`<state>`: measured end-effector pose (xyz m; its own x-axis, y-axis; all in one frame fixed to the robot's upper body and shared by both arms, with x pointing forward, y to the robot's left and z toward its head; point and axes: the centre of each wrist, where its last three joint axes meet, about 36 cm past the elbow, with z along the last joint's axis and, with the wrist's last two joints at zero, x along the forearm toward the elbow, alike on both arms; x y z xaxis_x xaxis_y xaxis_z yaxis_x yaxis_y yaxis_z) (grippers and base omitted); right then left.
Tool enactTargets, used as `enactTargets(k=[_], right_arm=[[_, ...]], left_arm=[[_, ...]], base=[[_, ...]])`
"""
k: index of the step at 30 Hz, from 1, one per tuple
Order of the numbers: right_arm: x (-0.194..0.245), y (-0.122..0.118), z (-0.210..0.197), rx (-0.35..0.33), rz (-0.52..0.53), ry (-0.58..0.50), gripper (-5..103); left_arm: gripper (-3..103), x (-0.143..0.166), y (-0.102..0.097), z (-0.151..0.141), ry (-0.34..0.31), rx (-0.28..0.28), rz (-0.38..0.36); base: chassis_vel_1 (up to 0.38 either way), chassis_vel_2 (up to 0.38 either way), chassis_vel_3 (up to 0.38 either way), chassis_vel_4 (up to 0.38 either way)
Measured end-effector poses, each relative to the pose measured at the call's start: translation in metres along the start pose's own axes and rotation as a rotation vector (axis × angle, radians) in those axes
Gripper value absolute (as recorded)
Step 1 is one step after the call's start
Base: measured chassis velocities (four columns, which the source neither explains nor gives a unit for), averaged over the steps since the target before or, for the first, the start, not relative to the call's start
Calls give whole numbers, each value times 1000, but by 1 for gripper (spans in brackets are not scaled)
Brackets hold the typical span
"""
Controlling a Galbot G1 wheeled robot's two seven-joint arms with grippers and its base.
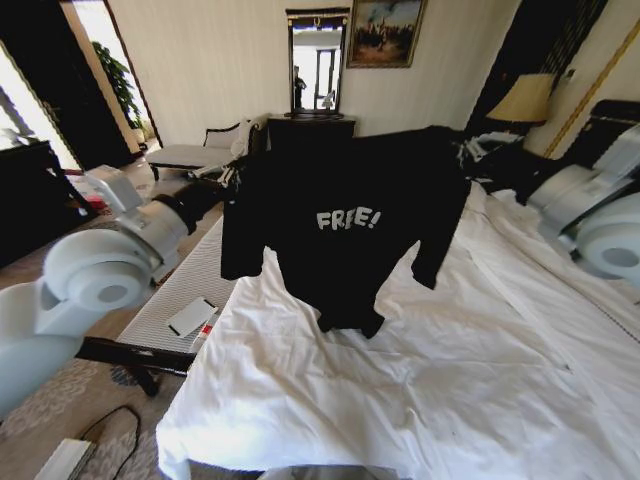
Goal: Fold the clothes on the bed.
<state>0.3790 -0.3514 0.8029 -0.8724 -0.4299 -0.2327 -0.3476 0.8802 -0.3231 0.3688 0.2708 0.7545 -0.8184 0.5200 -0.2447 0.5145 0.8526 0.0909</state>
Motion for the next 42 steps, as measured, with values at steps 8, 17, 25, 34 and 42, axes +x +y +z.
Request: enactTargets(k=[8, 17, 25, 34, 42], right_arm=[[14, 6, -43, 52, -13, -77, 1], [36, 25, -92, 95, 2, -116, 1], [50, 39, -114, 117, 49, -94, 1], [74, 65, -138, 140, 118, -19, 1], [96, 93, -139, 121, 184, -2, 1]], left_arm=[[1, 27, -9, -54, -66, -41, 7], [1, 58, -31, -110, -100, -43, 37], [1, 72, -51, -126, -80, 24, 49], [1, 85, -64, -152, -54, 103, 18], [1, 101, -77, -174, -82, 125, 3]], base=[[0, 0, 0, 0], [0, 0, 0, 0], [0, 0, 0, 0], [0, 0, 0, 0], [0, 0, 0, 0]])
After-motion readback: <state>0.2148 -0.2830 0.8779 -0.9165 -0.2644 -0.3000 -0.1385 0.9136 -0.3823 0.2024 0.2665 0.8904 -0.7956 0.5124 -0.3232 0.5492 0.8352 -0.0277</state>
